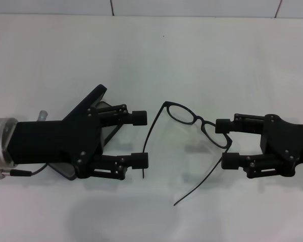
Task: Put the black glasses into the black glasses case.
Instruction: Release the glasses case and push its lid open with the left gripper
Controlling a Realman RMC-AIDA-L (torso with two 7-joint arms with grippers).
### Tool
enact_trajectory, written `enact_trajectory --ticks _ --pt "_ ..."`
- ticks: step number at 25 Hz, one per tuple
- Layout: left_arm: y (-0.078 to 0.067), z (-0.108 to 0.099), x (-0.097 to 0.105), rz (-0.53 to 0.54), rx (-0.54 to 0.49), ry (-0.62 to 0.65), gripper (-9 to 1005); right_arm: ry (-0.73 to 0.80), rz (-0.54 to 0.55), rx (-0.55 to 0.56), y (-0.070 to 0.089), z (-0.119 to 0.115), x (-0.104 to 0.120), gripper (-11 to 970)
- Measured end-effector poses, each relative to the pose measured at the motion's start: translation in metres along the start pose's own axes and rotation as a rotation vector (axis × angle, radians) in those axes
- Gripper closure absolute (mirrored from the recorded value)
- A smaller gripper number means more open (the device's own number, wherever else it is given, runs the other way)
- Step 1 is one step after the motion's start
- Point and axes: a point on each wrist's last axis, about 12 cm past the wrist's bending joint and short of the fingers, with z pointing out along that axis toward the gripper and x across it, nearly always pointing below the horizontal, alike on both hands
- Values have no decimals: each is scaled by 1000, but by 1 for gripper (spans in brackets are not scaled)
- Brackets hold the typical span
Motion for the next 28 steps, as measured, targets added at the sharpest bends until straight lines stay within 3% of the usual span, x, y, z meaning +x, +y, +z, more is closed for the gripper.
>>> enact_trajectory --ticks 18,21,23,28 --pt "3 2 -3 1 -27 -23 143 -13 -17 15 1 -2 3 124" --pt "13 -2 -28 -16 -97 -55 143 -20 -29 64 0 -8 7 125" --pt "19 -6 -56 -40 -175 -13 144 -25 -28 108 -1 -15 10 125" --pt "22 -1 -110 -47 -449 276 169 -75 -28 201 3 -33 20 127"
